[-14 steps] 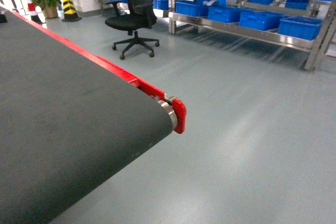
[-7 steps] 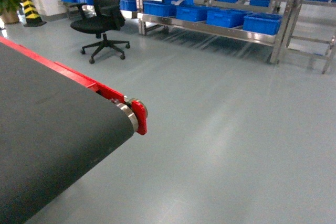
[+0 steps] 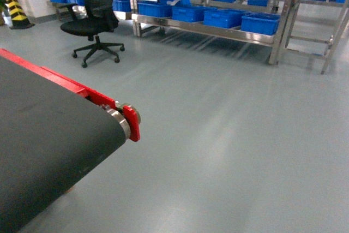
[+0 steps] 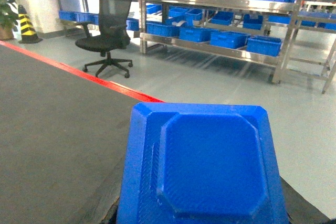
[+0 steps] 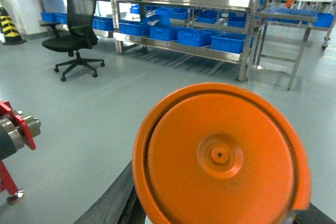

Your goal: Sort blue parts and orange caps into right shelf containers

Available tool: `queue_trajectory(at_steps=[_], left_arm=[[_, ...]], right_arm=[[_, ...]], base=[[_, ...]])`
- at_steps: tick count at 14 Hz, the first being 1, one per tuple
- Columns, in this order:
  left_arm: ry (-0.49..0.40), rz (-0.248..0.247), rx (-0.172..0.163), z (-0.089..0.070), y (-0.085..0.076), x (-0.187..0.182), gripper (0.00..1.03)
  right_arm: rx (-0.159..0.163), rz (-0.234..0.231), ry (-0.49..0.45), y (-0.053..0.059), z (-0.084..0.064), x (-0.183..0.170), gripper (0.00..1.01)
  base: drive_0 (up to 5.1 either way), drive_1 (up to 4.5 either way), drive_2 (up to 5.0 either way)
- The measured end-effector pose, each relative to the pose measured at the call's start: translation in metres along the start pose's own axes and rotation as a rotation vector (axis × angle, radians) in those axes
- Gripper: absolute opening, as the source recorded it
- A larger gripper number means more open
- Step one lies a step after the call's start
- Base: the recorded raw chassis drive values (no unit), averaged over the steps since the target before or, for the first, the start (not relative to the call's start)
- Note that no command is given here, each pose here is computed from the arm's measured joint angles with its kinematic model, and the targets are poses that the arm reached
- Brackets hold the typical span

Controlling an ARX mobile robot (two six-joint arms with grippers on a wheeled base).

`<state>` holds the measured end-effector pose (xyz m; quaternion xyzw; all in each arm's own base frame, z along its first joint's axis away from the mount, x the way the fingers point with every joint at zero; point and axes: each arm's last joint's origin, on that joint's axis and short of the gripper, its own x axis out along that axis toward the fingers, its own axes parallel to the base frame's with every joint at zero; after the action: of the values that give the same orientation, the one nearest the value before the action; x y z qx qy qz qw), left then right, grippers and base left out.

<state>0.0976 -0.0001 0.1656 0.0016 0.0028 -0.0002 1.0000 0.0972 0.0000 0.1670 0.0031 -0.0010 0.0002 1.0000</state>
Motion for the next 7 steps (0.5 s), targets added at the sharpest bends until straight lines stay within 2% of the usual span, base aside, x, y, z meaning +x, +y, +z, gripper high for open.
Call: queue_trajectory(at_steps=[7], left_arm=[[0.0,0.0,0.0,0.0,0.0,0.0,0.43]], right_arm=[[0.0,0.0,0.0,0.0,0.0,0.0,0.44]], base=[[-1.6,-1.63,-1.6]])
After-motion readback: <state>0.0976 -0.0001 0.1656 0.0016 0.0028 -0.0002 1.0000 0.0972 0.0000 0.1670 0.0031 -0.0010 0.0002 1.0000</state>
